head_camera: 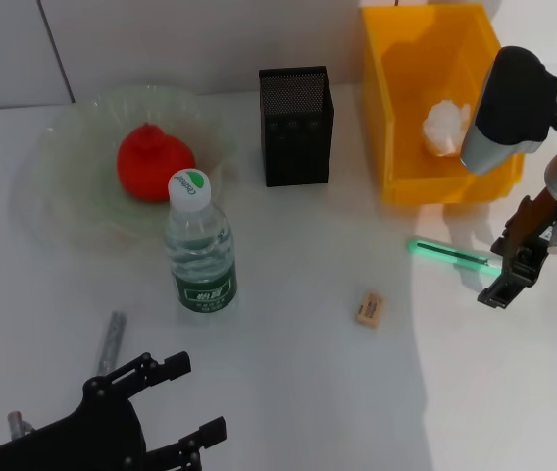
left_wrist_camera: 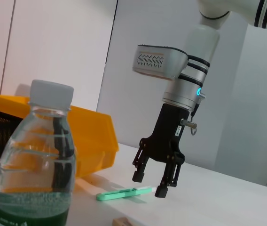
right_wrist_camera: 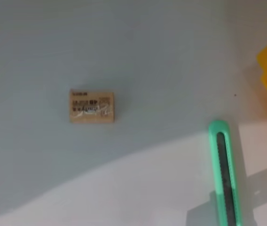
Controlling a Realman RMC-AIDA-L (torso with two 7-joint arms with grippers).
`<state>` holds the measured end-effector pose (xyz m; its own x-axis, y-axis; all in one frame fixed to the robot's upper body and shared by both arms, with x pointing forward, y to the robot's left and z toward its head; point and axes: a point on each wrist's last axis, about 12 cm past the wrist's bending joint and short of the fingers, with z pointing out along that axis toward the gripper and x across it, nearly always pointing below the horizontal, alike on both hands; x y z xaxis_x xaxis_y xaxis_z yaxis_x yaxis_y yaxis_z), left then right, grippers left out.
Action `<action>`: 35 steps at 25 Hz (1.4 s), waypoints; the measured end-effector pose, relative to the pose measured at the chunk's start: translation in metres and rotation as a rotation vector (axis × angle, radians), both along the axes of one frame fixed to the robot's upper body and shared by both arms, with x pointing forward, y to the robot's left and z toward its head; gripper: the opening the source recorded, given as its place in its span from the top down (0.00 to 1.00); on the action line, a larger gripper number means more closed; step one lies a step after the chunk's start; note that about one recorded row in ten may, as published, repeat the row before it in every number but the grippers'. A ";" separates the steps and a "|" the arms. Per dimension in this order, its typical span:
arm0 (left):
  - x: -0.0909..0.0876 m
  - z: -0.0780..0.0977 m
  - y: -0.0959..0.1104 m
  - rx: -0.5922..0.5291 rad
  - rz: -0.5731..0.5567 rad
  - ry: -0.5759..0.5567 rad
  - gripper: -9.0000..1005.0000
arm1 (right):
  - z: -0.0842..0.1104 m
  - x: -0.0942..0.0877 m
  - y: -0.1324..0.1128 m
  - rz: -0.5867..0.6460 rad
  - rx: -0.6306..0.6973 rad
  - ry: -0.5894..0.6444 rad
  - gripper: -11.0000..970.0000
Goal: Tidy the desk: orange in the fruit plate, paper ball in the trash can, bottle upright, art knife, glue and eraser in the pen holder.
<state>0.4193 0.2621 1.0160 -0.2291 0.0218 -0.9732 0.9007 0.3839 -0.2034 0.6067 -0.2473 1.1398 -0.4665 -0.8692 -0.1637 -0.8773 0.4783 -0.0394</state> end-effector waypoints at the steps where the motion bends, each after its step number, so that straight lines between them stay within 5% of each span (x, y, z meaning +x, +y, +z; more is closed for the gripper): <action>1: 0.000 0.000 0.000 -0.001 -0.001 -0.001 0.19 | 0.001 0.000 -0.001 -0.012 0.008 -0.004 0.23; 21: -0.001 -0.001 0.001 0.003 0.003 0.003 0.19 | 0.000 0.008 -0.002 -0.062 0.019 -0.044 0.23; 28: -0.001 -0.001 0.001 0.003 0.004 0.003 0.19 | -0.001 0.008 -0.004 -0.071 0.008 -0.041 0.46; 35: 0.000 0.000 0.001 0.003 0.002 0.001 0.19 | -0.006 0.008 -0.006 -0.074 0.003 -0.045 0.46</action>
